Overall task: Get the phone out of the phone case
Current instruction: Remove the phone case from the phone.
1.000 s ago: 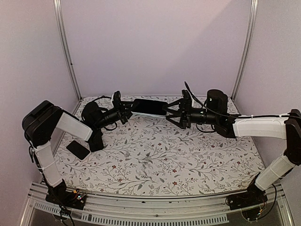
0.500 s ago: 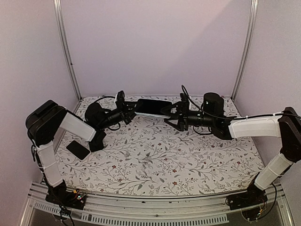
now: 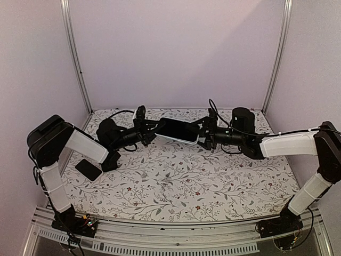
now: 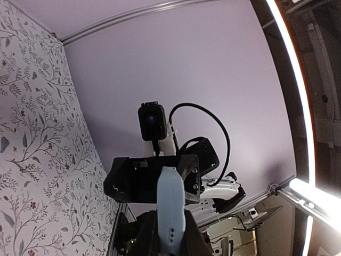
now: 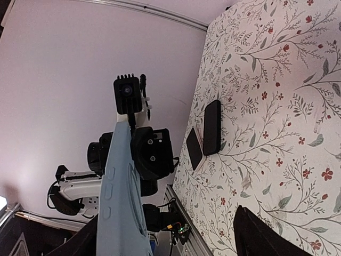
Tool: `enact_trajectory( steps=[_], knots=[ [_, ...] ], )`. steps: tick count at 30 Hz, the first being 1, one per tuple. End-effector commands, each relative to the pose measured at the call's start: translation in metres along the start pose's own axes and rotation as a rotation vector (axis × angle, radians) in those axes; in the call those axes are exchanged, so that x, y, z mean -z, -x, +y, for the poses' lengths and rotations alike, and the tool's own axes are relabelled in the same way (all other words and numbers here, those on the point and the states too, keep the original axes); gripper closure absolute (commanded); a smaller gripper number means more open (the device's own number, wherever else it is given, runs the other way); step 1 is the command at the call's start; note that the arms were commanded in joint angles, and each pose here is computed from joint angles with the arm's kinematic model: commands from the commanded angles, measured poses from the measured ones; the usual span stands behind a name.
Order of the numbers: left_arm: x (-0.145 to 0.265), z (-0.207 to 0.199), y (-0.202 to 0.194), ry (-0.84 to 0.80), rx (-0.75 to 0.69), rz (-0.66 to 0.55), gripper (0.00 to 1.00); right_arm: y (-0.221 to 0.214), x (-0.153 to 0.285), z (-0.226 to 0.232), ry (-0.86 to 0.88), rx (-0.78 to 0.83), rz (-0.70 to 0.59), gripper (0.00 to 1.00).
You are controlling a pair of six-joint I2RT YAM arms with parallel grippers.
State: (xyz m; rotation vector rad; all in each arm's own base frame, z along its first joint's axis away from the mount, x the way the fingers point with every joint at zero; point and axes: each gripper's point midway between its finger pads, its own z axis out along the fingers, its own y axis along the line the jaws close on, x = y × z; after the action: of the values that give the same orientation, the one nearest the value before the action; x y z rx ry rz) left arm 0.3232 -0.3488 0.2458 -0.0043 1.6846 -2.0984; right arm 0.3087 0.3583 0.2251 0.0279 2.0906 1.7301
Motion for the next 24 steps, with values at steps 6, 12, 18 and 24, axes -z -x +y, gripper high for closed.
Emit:
enact_trajectory(
  steps=[6, 12, 18, 24],
  knots=[
    [0.021, -0.026, 0.054, 0.055, -0.206, -0.194, 1.0, -0.008, 0.03, 0.0, -0.097, 0.022, -0.022, 0.22],
    [0.015, -0.022, 0.058, 0.057, -0.216, -0.182, 1.0, -0.013, 0.029, 0.03, -0.018, 0.038, 0.018, 0.21],
    [0.014, -0.023, 0.056, 0.044, -0.208, -0.174, 1.0, -0.007, 0.022, 0.052, 0.049, 0.066, 0.019, 0.21],
    [0.011, -0.024, 0.051, 0.035, -0.204, -0.16, 1.0, -0.006, 0.01, 0.054, 0.086, 0.05, 0.04, 0.21]
  ],
)
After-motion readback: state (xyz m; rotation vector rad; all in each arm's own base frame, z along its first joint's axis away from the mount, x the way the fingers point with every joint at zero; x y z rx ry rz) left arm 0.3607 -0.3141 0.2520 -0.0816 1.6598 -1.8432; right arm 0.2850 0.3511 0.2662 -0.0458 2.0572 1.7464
